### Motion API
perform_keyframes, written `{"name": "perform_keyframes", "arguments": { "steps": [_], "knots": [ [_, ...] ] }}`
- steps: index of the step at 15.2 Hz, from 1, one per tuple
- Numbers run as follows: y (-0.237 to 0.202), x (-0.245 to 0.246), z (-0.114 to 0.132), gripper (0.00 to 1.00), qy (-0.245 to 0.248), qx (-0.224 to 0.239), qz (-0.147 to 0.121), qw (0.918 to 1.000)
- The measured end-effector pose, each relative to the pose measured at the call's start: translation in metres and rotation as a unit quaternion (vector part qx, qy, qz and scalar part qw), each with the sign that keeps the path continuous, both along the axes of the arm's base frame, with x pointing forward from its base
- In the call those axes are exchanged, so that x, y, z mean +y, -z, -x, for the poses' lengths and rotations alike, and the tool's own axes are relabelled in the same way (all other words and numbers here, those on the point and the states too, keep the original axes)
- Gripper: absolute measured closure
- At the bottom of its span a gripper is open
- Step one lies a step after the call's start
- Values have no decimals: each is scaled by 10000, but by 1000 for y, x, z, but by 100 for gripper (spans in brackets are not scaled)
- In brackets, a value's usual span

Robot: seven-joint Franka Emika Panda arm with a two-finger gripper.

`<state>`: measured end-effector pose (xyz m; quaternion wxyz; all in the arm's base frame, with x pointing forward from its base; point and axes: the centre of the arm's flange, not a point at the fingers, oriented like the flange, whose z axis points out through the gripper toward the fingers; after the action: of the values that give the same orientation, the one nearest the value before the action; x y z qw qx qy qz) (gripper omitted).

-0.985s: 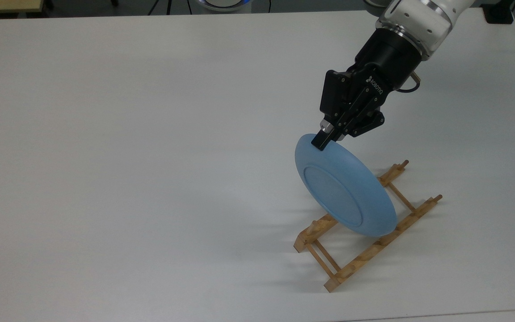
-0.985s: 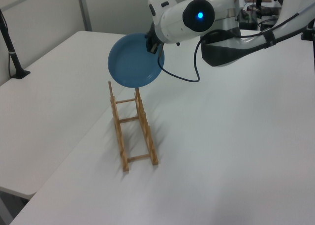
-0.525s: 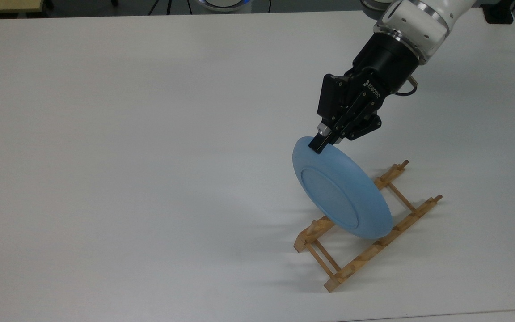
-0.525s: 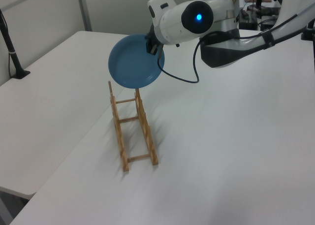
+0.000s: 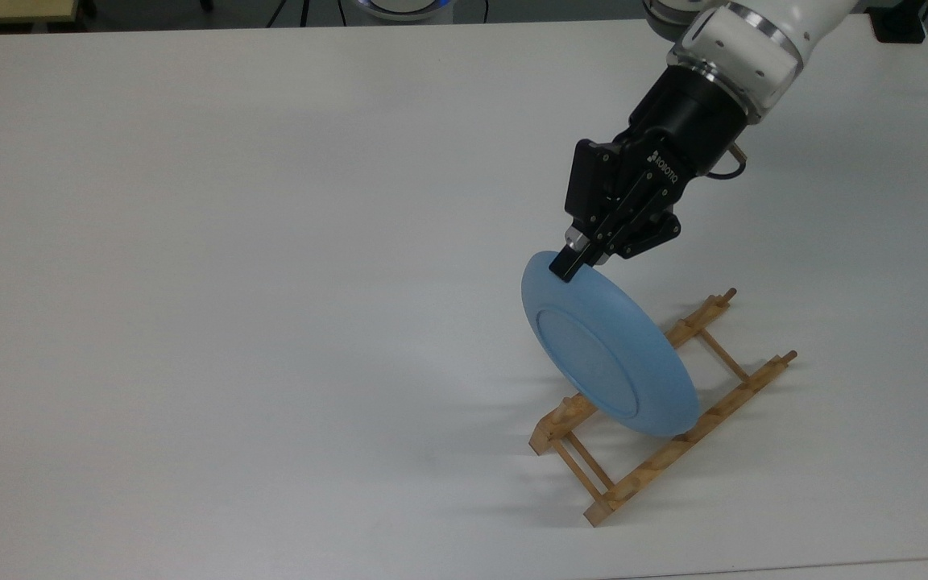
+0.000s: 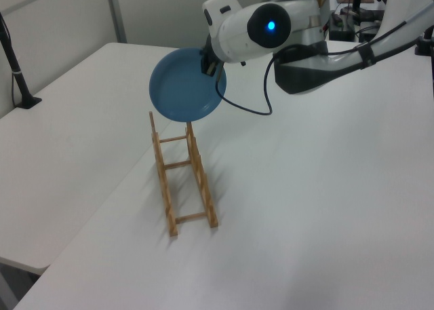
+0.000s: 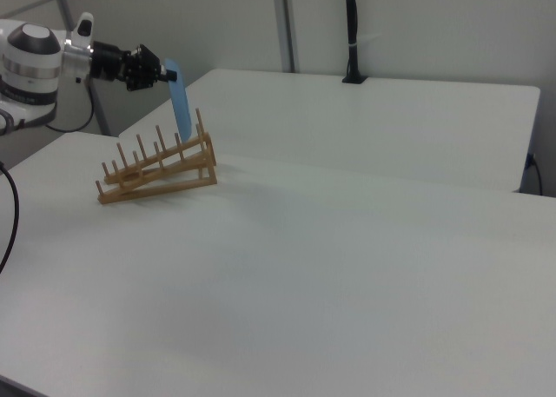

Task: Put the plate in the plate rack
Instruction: 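Lower the upright plate into a slot between the rack pegs, then open the gripper to release the plate rim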

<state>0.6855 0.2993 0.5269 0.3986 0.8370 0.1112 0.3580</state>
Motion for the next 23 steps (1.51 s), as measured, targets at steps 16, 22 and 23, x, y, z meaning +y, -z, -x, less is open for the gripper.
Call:
{"name": "perform_keyframes", "arguments": {
  "steps": [16,22,23],
  "knots": [
    [55,18,-19,94,-19,-350,-340,9988],
    [68,21,-21,93,-9,-313,-337,9989],
    [69,21,-21,90,-7,-312,-338,9989]
  ]
}}
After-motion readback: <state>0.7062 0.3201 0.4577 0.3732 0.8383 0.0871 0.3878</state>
